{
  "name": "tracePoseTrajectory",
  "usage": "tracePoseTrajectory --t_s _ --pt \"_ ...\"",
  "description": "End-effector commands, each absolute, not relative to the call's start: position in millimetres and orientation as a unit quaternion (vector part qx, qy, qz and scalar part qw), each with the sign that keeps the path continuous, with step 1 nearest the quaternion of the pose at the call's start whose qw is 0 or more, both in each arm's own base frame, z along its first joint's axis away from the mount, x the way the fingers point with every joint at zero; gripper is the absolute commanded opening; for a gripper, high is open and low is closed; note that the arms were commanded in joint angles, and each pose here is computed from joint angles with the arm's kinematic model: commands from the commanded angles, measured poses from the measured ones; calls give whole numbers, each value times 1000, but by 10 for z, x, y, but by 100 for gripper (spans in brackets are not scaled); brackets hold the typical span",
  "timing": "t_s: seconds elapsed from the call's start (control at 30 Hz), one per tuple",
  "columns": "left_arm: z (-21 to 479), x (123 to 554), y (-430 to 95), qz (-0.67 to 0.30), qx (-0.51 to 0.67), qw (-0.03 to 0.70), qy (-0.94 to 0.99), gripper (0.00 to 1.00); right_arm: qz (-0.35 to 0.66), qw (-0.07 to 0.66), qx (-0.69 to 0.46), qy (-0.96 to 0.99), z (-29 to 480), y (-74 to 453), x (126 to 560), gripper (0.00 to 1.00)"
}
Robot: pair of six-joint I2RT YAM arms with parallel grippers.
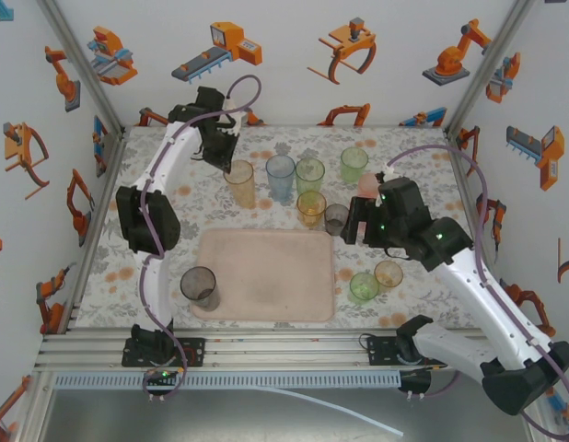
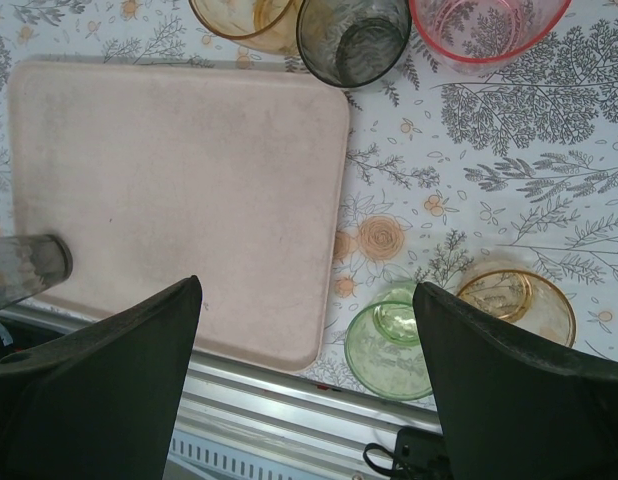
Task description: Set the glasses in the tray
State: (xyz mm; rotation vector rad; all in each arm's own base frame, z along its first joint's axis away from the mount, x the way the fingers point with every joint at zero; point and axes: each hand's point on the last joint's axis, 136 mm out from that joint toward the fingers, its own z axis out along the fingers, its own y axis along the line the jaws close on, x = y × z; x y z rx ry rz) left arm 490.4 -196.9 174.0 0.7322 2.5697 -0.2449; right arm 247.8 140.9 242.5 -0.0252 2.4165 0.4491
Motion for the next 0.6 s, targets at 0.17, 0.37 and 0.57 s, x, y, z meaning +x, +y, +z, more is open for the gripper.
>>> tracePoseTrajectory --t_s 0.17,0.37,0.57 --pt "2333 4549 -1866 -89 298 265 913 7 180 341 -15 923 2450 1479 2537 78" --pt "2475 4237 -1779 -94 312 269 906 7 180 333 -23 925 2438 1533 2581 78" --pt "2496 3835 -1642 -90 329 271 900 8 189 336 -25 922 2462 1587 2628 77"
